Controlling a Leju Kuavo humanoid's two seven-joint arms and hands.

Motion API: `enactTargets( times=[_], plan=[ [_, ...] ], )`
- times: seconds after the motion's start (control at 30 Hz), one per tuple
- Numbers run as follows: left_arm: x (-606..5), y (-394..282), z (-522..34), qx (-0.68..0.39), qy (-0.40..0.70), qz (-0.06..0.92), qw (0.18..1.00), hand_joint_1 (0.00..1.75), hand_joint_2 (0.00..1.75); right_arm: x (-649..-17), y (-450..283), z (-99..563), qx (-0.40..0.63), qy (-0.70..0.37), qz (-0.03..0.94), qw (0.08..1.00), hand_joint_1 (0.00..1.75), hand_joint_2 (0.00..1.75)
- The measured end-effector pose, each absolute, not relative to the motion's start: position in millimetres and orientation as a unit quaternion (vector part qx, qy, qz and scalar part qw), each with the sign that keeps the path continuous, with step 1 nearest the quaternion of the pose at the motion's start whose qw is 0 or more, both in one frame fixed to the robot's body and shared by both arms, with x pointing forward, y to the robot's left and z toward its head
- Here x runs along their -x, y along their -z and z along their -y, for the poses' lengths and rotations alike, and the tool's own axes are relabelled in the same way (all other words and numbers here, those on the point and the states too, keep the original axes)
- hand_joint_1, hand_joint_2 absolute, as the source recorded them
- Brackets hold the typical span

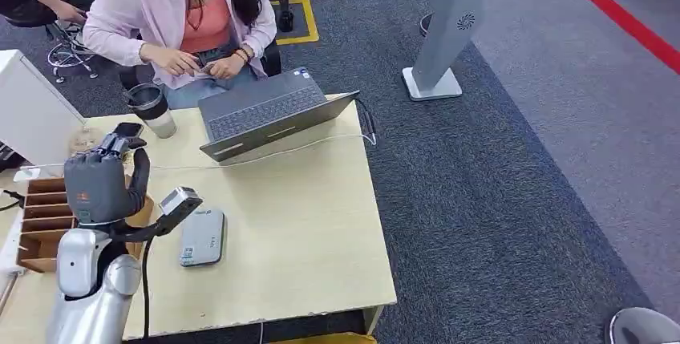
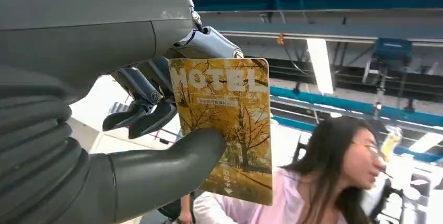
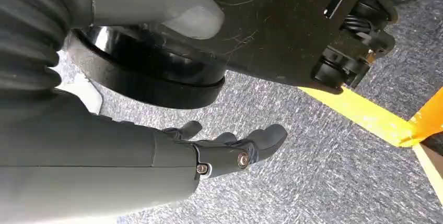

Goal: Pass the card to the sensor for recognition and then transmit it.

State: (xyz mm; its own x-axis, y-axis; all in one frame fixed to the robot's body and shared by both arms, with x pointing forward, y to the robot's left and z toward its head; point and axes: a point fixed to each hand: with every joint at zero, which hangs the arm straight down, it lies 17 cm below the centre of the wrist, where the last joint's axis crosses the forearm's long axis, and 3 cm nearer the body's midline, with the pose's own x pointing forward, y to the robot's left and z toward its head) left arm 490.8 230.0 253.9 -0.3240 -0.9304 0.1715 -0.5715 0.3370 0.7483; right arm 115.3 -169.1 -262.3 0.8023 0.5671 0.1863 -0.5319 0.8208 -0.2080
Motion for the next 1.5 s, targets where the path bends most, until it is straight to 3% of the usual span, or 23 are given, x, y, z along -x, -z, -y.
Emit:
enactTargets(
  times=[0.5, 1.5],
  plan=[
    [-476, -232, -214, -0.493, 0.322, 0.748, 0.307, 1.75, 1.75, -115, 262, 169, 0.073, -0.286, 0.119, 0.948, 0.00, 1.75],
    [-486, -104, -191, -0.445, 0.470, 0.632, 0.426, 1.75, 1.75, -113, 263, 170, 0.075, -0.265, 0.112, 0.955, 0.00, 1.75]
  ],
)
